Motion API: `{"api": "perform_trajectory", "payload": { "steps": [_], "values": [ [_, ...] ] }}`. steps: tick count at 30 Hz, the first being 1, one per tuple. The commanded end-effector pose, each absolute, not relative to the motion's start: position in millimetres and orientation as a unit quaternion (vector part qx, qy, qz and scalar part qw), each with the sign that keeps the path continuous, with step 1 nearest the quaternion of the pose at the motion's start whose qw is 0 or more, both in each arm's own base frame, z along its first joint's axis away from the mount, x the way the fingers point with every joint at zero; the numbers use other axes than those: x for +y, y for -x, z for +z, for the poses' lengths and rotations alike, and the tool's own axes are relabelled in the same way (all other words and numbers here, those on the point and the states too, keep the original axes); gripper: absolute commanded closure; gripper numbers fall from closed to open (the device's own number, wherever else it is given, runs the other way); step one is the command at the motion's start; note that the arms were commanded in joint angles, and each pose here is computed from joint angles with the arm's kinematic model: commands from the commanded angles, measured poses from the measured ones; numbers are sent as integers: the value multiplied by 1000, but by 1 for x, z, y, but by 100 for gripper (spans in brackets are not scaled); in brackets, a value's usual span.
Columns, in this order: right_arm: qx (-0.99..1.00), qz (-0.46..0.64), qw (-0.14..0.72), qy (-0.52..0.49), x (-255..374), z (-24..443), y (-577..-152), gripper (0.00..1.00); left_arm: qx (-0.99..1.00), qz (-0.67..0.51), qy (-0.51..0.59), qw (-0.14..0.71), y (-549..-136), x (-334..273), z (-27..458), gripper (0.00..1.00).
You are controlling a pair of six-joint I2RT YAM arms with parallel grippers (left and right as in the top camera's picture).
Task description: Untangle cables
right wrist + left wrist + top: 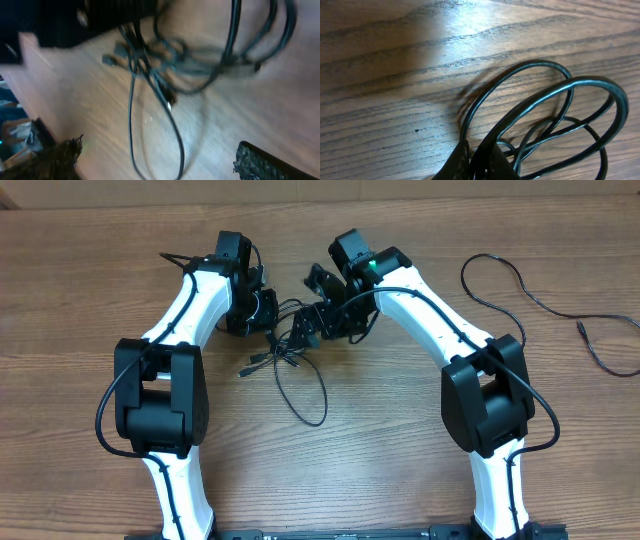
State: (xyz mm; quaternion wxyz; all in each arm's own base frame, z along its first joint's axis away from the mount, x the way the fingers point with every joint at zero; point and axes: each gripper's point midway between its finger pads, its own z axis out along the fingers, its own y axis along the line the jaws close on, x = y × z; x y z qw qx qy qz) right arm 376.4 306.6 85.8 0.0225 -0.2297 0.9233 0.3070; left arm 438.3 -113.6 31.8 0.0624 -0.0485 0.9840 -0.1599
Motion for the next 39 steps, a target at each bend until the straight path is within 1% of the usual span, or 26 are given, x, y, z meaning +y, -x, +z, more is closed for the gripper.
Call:
{"api": "perform_trajectory", "payload": {
  "steps": [1,2,3,4,5,8,10,11,12,15,17,18,19,20,21,22,23,24,26,31,32,33,35,39],
  "values": [
    [921,320,41,220,313,100,-381,0,985,-151,61,63,-434,-118,35,90],
    [921,318,40,220,312,99,-381,0,986,-139,69,64,-434,-114,34,89],
    [922,317,38,219,312,99,-380,4,987,-127,78,65,-434,-110,32,89],
    [923,316,35,218,311,98,-378,16,987,-118,87,66,-435,-108,32,89],
    [924,315,29,217,310,98,-376,32,987,-112,96,66,-435,-106,31,89],
    [925,311,14,217,310,96,-367,63,987,-113,98,66,-434,-109,31,88],
    [924,310,10,223,314,95,-363,78,987,-113,96,66,-434,-110,31,87],
    [924,309,10,226,315,94,-362,82,987,-113,96,65,-434,-110,31,87],
    [924,306,10,229,317,93,-360,89,987,-113,95,65,-434,-111,31,87],
    [934,265,17,237,315,82,-359,94,987,-113,90,66,-433,-115,31,87],
    [944,229,24,236,313,71,-358,96,988,-110,90,67,-433,-114,31,87],
    [944,226,24,239,315,69,-356,96,988,-109,90,67,-434,-114,31,87],
    [943,227,24,243,318,65,-353,85,988,-106,91,68,-434,-113,31,87],
    [942,227,24,247,320,62,-351,71,988,-102,91,70,-434,-111,31,87],
    [941,227,23,249,322,60,-349,63,989,-97,92,71,-434,-110,30,87],
    [941,227,24,251,323,58,-348,61,989,-94,92,72,-435,-109,30,87],
    [939,228,26,255,326,54,-346,55,989,-91,92,73,-435,-107,30,87],
    [939,229,28,256,327,53,-346,52,989,-91,93,73,-435,-107,30,87],
    [938,231,33,257,328,50,-348,52,989,-89,93,73,-435,-106,30,87],
    [936,235,44,259,330,46,-351,58,989,-90,93,73,-435,-107,30,86],
    [936,235,46,259,331,46,-352,60,989,-90,93,73,-435,-107,30,87],
    [935,236,48,260,331,47,-353,66,989,-90,93,73,-435,-107,30,86],
    [936,232,53,260,331,46,-355,81,989,-89,93,73,-435,-106,30,87],
    [941,212,65,256,325,44,-363,96,989,-82,94,75,-436,-104,30,86]
  ]
}}
